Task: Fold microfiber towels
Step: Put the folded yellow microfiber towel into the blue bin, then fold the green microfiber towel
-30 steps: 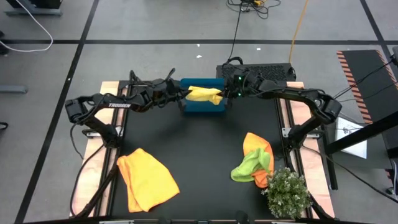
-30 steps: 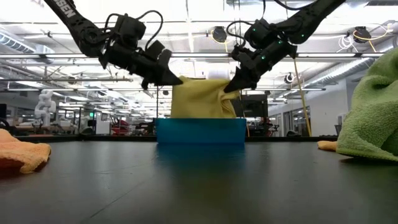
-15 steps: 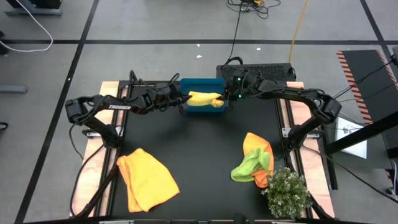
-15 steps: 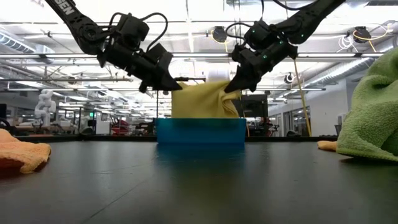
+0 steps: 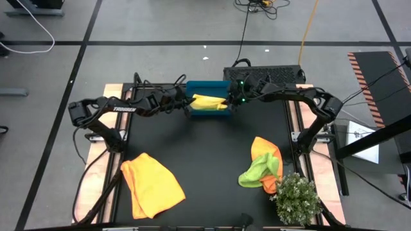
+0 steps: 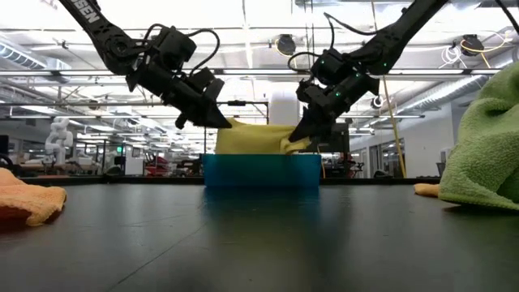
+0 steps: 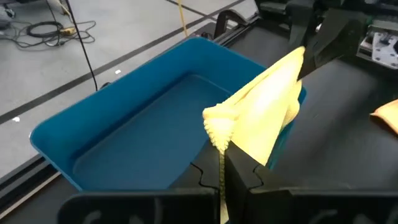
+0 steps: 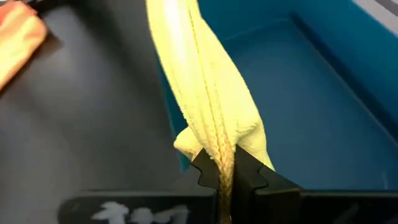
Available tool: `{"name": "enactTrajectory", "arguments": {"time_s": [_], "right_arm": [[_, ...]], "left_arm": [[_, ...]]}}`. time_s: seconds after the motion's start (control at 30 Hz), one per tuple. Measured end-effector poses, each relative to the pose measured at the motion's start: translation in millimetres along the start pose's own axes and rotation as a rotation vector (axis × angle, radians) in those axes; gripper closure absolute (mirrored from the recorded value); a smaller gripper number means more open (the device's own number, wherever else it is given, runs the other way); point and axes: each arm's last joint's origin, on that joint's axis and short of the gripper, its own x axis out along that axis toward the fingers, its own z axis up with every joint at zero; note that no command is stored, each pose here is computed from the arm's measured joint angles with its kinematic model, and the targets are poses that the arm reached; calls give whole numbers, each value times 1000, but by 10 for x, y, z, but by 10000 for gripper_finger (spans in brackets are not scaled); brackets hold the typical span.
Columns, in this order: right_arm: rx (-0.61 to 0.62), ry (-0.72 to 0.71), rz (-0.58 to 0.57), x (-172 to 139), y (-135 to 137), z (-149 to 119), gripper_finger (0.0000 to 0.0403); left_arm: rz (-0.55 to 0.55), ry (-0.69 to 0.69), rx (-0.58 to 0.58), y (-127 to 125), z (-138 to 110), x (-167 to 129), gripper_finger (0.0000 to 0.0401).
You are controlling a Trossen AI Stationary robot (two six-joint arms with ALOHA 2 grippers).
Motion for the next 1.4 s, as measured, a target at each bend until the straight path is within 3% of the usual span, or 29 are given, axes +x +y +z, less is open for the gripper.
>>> {"name": "enactTrajectory", "arguments": {"time_s": [0.4, 0.67, 0.83, 1.2, 1.4], "right_arm": [[-78, -8, -154, 139, -150, -37, 390], [-109, 17, -396, 161, -310, -71, 299], [-113, -46, -376, 142, -327, -14, 258], [-152, -124, -353, -53, -168, 152, 239], [-274, -201, -307, -335, 215, 290, 247]], "left_arm": [[25, 39, -52, 314, -264, 340, 388], [139, 15, -42, 503, -256, 332, 357], [154, 4, -50, 576, -232, 324, 340], [-91, -123, 7, 418, -18, 247, 314], [-295, -223, 83, 195, 267, -48, 313]]}}
